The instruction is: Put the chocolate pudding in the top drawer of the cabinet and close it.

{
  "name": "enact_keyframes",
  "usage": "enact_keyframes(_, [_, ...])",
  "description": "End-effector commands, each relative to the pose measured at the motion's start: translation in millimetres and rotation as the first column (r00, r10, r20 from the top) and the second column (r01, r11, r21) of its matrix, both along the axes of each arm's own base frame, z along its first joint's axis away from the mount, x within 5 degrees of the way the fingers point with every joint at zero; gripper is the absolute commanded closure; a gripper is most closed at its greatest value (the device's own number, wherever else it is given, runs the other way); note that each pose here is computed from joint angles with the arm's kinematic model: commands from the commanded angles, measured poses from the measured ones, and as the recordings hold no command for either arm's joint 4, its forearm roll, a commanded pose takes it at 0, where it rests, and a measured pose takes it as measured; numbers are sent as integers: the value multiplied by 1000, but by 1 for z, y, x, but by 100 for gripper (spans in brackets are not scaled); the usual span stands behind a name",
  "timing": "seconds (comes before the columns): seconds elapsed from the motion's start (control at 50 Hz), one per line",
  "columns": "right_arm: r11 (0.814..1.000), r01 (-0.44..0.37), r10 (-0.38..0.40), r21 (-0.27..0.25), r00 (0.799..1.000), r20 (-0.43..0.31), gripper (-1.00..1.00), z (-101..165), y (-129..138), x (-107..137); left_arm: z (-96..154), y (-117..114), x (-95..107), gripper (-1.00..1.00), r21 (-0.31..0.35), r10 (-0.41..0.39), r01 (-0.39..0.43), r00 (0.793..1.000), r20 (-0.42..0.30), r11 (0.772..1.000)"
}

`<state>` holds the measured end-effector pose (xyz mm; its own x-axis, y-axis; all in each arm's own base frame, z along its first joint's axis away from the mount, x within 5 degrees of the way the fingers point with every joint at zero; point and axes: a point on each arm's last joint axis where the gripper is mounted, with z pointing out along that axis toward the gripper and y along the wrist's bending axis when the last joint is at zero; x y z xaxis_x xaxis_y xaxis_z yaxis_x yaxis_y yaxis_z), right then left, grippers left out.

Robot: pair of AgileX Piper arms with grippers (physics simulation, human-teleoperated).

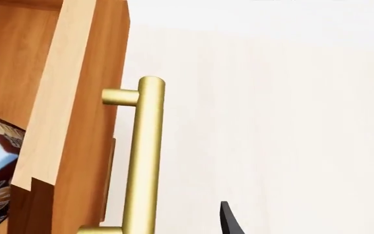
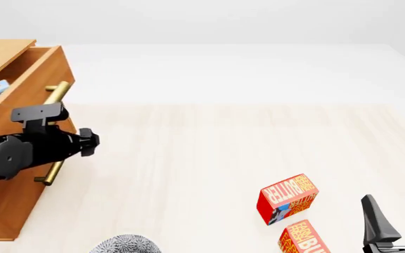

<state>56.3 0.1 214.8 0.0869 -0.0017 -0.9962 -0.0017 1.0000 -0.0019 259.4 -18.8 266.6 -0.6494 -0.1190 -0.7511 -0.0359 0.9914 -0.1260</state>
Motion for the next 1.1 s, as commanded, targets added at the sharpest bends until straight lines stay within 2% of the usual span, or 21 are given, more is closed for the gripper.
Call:
enact_keyframes(0.02, [1000, 0, 0, 0, 1000, 0, -100, 0, 0, 0, -4, 9, 6, -100, -10, 45, -45, 999, -6, 999])
enact_keyframes(0.5, [1000, 0, 0, 0, 1000, 0, -100, 0, 0, 0, 12, 33, 9, -100, 1, 123, -123, 992, 27, 992])
enact_keyframes(0.98, [1000, 0, 0, 0, 1000, 0, -100, 0, 0, 0, 8, 51, 18, -100, -23, 203, -202, 979, 30, 979])
enact_keyframes(1.1, [1000, 0, 0, 0, 1000, 0, -100, 0, 0, 0, 16, 65, 22, -100, -16, 241, -241, 969, 47, 970])
